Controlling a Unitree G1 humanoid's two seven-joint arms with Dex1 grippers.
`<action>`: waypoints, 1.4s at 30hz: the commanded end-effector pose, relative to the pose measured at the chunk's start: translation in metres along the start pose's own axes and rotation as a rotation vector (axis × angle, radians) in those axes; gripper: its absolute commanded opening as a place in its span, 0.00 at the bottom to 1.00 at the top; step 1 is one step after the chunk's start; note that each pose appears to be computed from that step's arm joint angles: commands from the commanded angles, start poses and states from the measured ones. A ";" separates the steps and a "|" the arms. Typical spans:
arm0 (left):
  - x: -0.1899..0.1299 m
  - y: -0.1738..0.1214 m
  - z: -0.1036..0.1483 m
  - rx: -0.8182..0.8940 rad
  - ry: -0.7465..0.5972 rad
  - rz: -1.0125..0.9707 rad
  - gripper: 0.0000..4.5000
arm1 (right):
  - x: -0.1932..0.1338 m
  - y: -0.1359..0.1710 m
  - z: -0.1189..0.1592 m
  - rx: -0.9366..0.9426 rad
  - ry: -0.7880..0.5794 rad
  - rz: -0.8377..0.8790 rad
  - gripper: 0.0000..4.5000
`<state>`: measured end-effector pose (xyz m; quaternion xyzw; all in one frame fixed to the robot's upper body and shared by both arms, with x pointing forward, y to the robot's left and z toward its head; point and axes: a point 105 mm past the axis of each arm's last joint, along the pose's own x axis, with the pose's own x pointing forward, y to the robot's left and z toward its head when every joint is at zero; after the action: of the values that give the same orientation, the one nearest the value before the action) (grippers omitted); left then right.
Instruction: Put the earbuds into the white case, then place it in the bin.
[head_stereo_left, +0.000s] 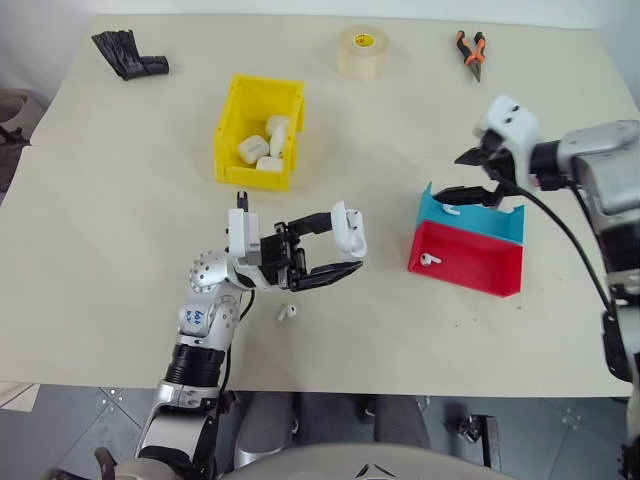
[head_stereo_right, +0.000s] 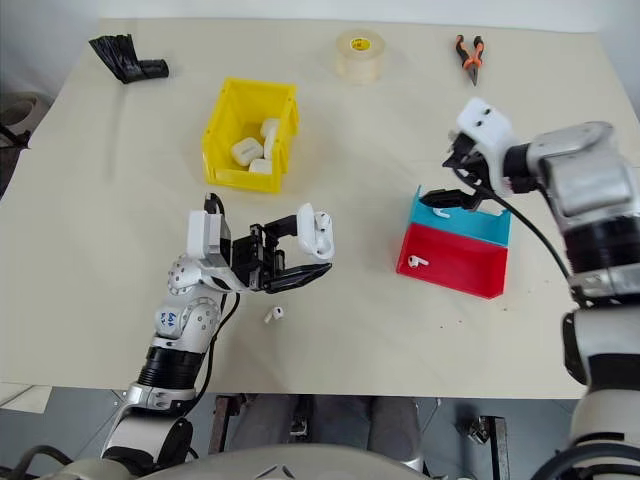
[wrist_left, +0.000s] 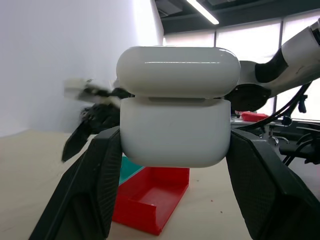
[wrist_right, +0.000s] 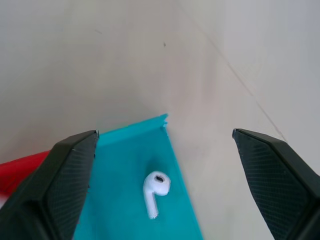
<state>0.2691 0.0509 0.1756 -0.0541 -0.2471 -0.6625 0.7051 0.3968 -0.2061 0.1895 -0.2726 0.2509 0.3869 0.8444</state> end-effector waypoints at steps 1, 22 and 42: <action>0.008 -0.005 0.010 0.048 -0.031 -0.022 0.61 | 0.000 -0.012 -0.005 -0.060 0.072 -0.023 0.99; 0.008 -0.003 0.012 0.057 -0.040 0.012 0.61 | 0.010 -0.012 -0.009 -0.265 0.108 0.090 0.99; 0.009 -0.001 0.013 0.059 -0.041 0.009 0.61 | 0.024 -0.005 -0.009 -0.319 0.090 0.132 0.35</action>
<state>0.2687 0.0496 0.1800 -0.0559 -0.2574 -0.6473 0.7153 0.4120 -0.2034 0.1657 -0.3985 0.2479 0.4620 0.7525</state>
